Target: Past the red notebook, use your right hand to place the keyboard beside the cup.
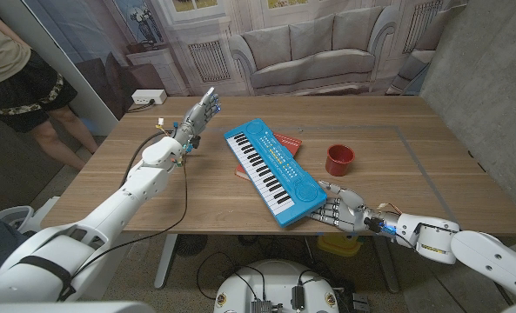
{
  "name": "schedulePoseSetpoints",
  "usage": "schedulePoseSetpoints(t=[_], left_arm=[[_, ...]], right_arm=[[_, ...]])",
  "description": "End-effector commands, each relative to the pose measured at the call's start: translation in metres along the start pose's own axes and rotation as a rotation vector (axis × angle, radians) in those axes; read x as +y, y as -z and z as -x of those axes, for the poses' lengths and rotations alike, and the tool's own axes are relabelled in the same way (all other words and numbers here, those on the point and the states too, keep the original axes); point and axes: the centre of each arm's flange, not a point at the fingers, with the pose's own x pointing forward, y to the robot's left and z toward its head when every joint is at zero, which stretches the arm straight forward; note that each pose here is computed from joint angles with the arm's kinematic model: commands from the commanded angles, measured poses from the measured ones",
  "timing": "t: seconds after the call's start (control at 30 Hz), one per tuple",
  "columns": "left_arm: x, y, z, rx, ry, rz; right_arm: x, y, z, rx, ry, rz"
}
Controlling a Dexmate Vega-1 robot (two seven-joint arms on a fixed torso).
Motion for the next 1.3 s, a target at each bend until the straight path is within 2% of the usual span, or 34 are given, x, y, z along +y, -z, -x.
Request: schedulePoseSetpoints(t=[0.03,0.3,0.73,1.3], left_arm=[[-0.001,0.003,0.000,0.002,-0.001,0.003],[0.002,0.003,0.003,-0.004,-0.018,0.004],[0.001,0.003,0.003,0.001,-0.019,0.007],[0.004,0.006,0.006,0.003,-0.032,0.016]], right_arm=[[0.003,-0.001,-0.003,0.022,0.002,0.022],[0.004,-0.002,-0.003,0.027,0.013,0.038],[0.001,0.003,-0.014,0.029,-0.004,0.020],[0.005,0.001,-0.021,0.045,-0.002,0.027]])
